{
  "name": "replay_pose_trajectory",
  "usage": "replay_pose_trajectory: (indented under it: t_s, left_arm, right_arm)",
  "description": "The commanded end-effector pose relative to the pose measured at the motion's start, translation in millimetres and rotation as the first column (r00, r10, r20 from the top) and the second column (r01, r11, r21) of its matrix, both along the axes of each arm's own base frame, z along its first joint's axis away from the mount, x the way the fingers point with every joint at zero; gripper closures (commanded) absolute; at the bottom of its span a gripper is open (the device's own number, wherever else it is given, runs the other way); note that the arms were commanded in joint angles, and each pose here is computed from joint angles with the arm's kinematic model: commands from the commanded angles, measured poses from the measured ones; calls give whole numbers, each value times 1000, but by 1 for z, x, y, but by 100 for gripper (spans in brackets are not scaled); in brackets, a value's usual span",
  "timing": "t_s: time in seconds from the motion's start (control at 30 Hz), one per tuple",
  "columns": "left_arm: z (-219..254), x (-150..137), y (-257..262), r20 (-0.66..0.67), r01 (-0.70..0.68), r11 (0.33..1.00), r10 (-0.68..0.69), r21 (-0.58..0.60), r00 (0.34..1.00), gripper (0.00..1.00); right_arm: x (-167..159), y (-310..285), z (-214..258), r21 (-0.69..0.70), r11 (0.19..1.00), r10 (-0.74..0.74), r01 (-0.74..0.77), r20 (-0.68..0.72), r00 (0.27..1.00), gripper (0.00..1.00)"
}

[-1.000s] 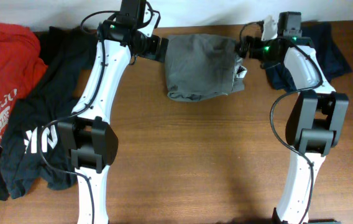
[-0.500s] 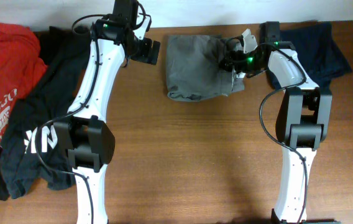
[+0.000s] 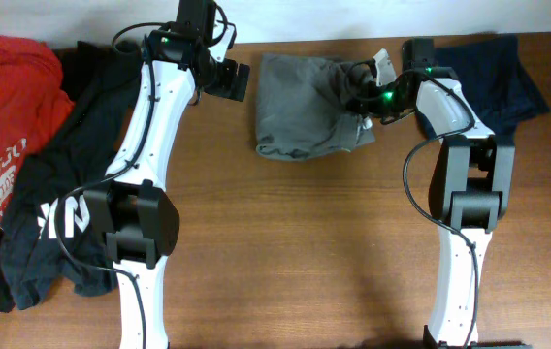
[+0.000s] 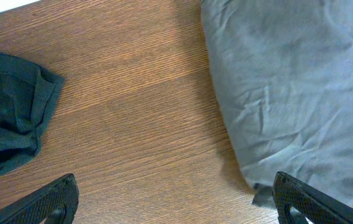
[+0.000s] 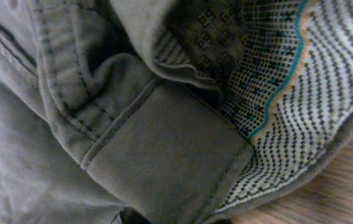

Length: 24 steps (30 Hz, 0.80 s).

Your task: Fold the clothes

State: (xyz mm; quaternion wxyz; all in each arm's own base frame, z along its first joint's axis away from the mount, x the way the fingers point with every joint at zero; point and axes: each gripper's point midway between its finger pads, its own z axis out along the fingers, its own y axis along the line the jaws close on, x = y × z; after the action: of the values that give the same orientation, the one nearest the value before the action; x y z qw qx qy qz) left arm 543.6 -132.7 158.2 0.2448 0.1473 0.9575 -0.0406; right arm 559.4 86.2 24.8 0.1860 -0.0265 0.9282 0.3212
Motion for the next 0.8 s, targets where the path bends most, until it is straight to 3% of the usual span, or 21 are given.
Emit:
replay_pose_trajectory:
  t_s: [0.0,0.33,0.57,0.77]
  left_arm:
    - [28,1,2,60,9,1000,-10,2,998,1]
    - [28,2,7,68,-9,1000,7,29,998,1]
    - [28,4,15,77,-34,997,29,66,997,1]
    - [28,4,15,77,-34,997,29,66,997,1]
  right_arm:
    - [10,1,35,109,993,-41,39,10,999,96]
    - [36,-50,170,170,959,-256,227,167,952,96]
    - [37,-101,245,208,893,-443,399,258,859,96]
    - [41,-152,277,300,790,-606,535,250,755,96]
